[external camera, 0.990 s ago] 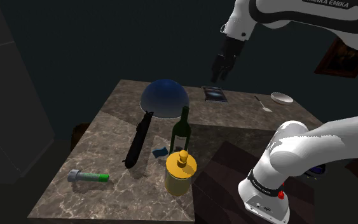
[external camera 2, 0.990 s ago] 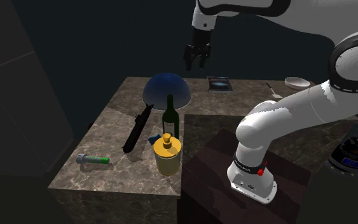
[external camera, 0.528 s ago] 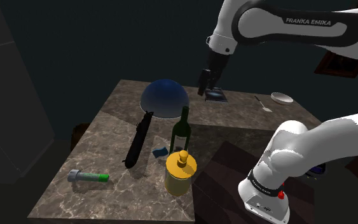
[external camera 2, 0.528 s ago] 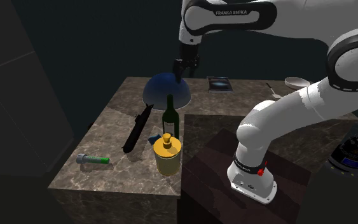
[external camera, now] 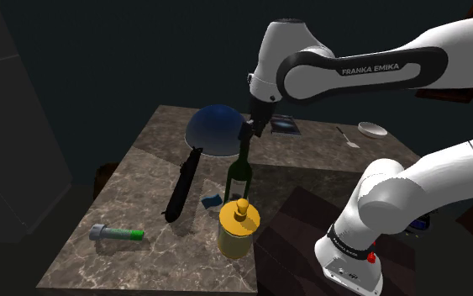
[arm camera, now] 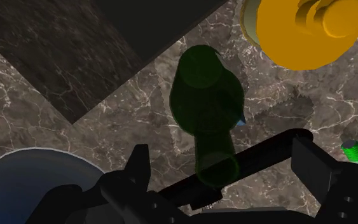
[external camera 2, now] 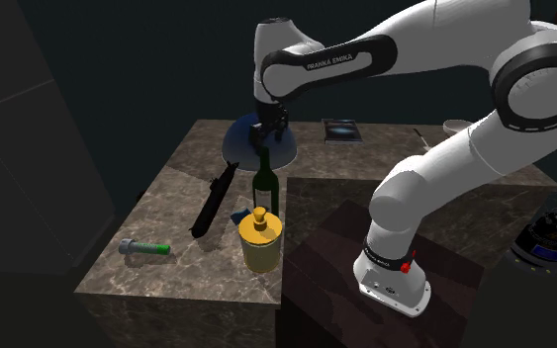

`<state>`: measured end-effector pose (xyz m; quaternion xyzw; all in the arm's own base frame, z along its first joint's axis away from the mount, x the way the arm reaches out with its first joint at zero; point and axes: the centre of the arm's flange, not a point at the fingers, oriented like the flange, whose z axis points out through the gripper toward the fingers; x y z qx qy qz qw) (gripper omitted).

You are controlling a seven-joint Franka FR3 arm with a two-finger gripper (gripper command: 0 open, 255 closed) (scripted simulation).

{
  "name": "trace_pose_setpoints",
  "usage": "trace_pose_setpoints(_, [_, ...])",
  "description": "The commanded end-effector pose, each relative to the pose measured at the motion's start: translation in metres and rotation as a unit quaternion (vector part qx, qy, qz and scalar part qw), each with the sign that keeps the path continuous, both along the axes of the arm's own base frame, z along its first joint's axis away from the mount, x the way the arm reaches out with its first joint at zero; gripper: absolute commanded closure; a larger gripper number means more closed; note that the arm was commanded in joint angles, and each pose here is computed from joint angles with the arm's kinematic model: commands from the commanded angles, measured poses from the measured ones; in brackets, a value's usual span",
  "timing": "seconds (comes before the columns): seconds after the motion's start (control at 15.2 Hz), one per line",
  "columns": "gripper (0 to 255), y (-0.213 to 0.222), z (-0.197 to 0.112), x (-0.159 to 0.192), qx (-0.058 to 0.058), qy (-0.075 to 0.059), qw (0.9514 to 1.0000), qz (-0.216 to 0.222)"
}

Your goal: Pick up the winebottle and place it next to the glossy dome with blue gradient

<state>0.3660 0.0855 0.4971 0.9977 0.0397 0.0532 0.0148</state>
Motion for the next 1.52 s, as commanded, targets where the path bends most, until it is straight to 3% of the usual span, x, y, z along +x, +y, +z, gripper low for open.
trace_pose_setpoints(0.0, [0, 0.001, -0.010, 0.002, -0.002, -0.001, 1.0000, 0.001])
trace_pose_setpoints(0.33, [0, 0.001, -0.040, 0.005, -0.002, -0.001, 1.0000, 0.001])
trace_pose_setpoints(0.86, [0, 0.001, -0.040, 0.005, -0.002, -0.001, 1.0000, 0.001])
trace_pose_setpoints(0.92, [255, 0.001, -0.040, 0.005, -0.002, -0.001, 1.0000, 0.001])
trace_pose_setpoints(1.45, [255, 0.001, -0.040, 0.005, -0.002, -0.001, 1.0000, 0.001])
